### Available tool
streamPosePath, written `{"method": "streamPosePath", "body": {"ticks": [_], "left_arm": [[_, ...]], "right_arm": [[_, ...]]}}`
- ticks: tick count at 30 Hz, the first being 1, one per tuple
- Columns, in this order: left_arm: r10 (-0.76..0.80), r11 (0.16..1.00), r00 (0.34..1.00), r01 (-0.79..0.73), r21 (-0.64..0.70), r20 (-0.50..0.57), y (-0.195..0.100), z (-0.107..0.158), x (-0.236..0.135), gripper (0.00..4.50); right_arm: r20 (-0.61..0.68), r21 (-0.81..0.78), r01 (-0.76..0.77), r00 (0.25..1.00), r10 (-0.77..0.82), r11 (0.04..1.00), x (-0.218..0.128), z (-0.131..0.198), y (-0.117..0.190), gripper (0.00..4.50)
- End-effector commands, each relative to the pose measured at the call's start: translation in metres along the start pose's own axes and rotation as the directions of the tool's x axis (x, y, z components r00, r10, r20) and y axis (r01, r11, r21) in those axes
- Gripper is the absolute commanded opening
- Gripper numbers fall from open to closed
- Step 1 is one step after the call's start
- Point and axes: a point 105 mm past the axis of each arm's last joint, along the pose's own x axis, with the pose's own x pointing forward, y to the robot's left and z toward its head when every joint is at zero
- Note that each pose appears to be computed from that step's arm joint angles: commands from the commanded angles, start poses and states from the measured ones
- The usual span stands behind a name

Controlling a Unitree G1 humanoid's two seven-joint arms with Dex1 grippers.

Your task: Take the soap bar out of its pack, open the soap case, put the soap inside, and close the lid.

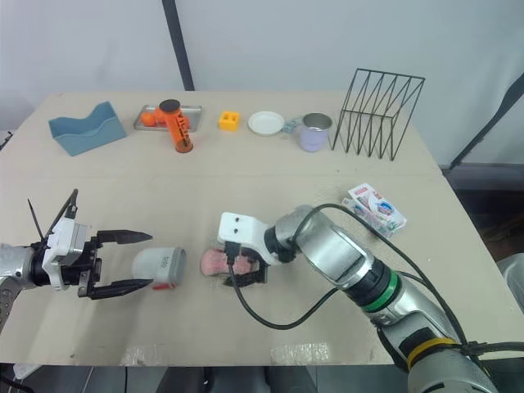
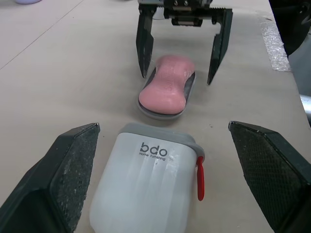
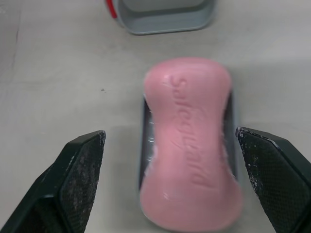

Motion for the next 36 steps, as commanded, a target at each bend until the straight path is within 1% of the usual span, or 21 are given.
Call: {"method": "streamPosePath", "body": {"ticks": [1, 5, 7, 10, 13, 16, 20, 25, 30, 33, 36], "left_arm": [[-0.009, 0.999, 1.0, 0.01, 0.038, -0.022, 0.0, 0.004, -0.004, 4.5], [-0.017, 0.998, 0.998, 0.02, 0.057, -0.053, 0.001, 0.0, -0.008, 4.5], [-0.02, 0.998, 0.997, 0.024, 0.057, -0.07, 0.002, -0.003, -0.012, 4.5], [-0.018, 0.998, 0.995, 0.024, 0.059, -0.093, 0.005, -0.007, -0.017, 4.5], [-0.035, 0.997, 0.991, 0.043, 0.059, -0.125, 0.005, -0.012, -0.022, 4.5], [-0.047, 0.997, 0.989, 0.056, 0.061, -0.143, 0.006, -0.016, -0.024, 4.5], [-0.07, 0.994, 0.984, 0.082, 0.071, -0.161, 0.006, -0.021, -0.023, 4.5], [-0.093, 0.991, 0.981, 0.107, 0.077, -0.167, 0.006, -0.025, -0.02, 4.5], [-0.084, 0.991, 0.986, 0.097, 0.09, -0.142, 0.008, -0.022, -0.014, 4.5], [-0.085, 0.992, 0.988, 0.096, 0.087, -0.127, 0.007, -0.021, -0.012, 4.5], [-0.086, 0.992, 0.988, 0.097, 0.083, -0.126, 0.006, -0.022, -0.013, 4.5]], "right_arm": [[0.081, -0.073, 0.02, 0.997, -0.014, 0.997, -0.017, 0.02, -0.001, 4.45], [0.145, -0.09, 0.032, 0.989, -0.018, 0.995, -0.028, 0.012, -0.005, 4.45], [0.199, -0.091, 0.066, 0.979, -0.047, 0.994, -0.036, 0.006, -0.011, 4.45], [0.242, -0.123, 0.078, 0.969, -0.046, 0.989, -0.049, -0.008, -0.013, 4.45], [0.3, -0.141, 0.047, 0.954, -0.002, 0.989, -0.062, -0.017, -0.006, 4.45], [0.331, -0.145, 0.016, 0.943, 0.033, 0.989, -0.072, -0.027, 0.002, 4.45], [0.402, -0.145, -0.013, 0.913, 0.071, 0.989, -0.081, -0.03, 0.012, 4.45], [0.468, -0.128, 0.032, 0.883, 0.032, 0.991, -0.092, -0.042, 0.012, 4.45], [0.541, -0.06, 0.118, 0.838, -0.067, 0.991, -0.107, -0.058, 0.024, 4.45], [0.558, -0.026, 0.169, 0.82, -0.126, 0.985, -0.117, -0.07, 0.032, 4.45], [0.561, -0.013, 0.188, 0.815, -0.148, 0.982, -0.124, -0.081, 0.043, 4.45]]}}
